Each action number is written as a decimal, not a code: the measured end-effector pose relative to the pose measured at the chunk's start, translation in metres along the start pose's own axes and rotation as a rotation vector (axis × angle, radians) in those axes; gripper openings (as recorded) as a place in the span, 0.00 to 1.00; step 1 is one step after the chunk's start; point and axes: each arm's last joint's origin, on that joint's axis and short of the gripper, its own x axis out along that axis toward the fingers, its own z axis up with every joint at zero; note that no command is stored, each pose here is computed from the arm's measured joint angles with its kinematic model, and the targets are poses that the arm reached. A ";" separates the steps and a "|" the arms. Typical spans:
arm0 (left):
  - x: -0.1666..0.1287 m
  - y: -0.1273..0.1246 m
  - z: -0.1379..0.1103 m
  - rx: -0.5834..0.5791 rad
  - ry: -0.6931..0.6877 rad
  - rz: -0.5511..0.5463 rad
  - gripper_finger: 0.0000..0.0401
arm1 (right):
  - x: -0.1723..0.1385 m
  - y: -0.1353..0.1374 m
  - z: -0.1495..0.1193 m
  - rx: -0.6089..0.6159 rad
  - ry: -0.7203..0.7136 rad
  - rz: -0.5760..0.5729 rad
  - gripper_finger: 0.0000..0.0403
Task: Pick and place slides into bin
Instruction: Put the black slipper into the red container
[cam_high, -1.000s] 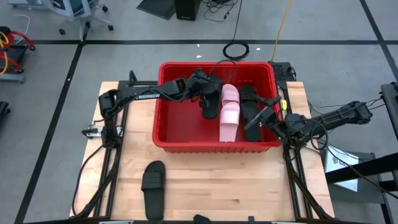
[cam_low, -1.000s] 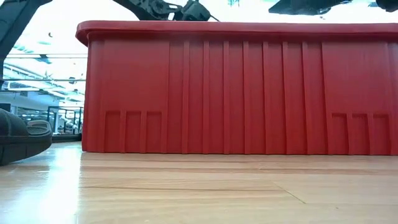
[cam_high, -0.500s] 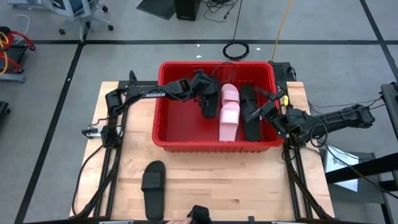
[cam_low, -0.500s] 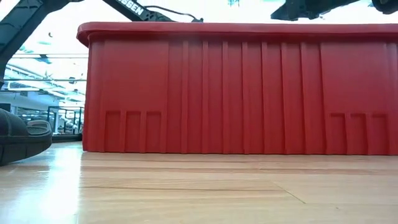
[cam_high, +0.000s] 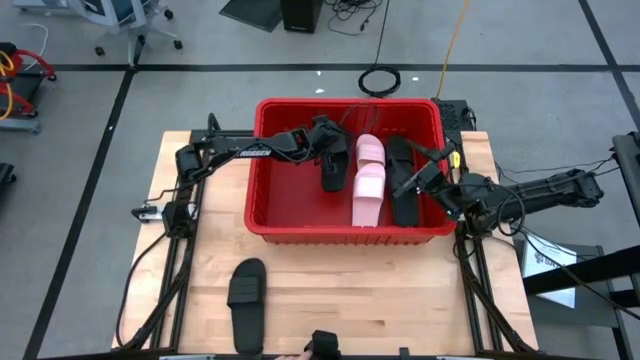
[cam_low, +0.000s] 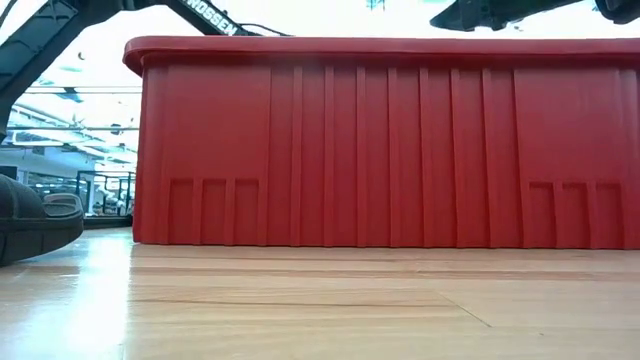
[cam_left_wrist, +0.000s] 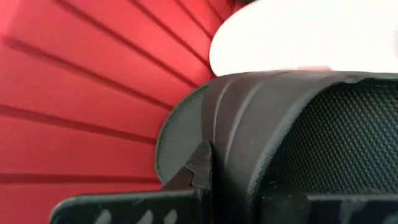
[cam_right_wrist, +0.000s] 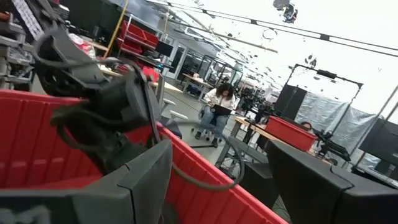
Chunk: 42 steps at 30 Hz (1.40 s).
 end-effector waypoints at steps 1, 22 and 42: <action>0.003 -0.003 -0.001 -0.001 0.007 -0.007 0.06 | 0.000 0.000 0.000 0.000 -0.002 0.003 0.63; 0.028 -0.031 -0.005 -0.057 0.014 0.009 0.06 | 0.001 0.000 -0.001 -0.006 0.002 0.004 0.63; 0.025 -0.027 -0.003 -0.027 0.017 0.049 0.07 | 0.001 0.000 -0.001 0.007 -0.005 0.022 0.63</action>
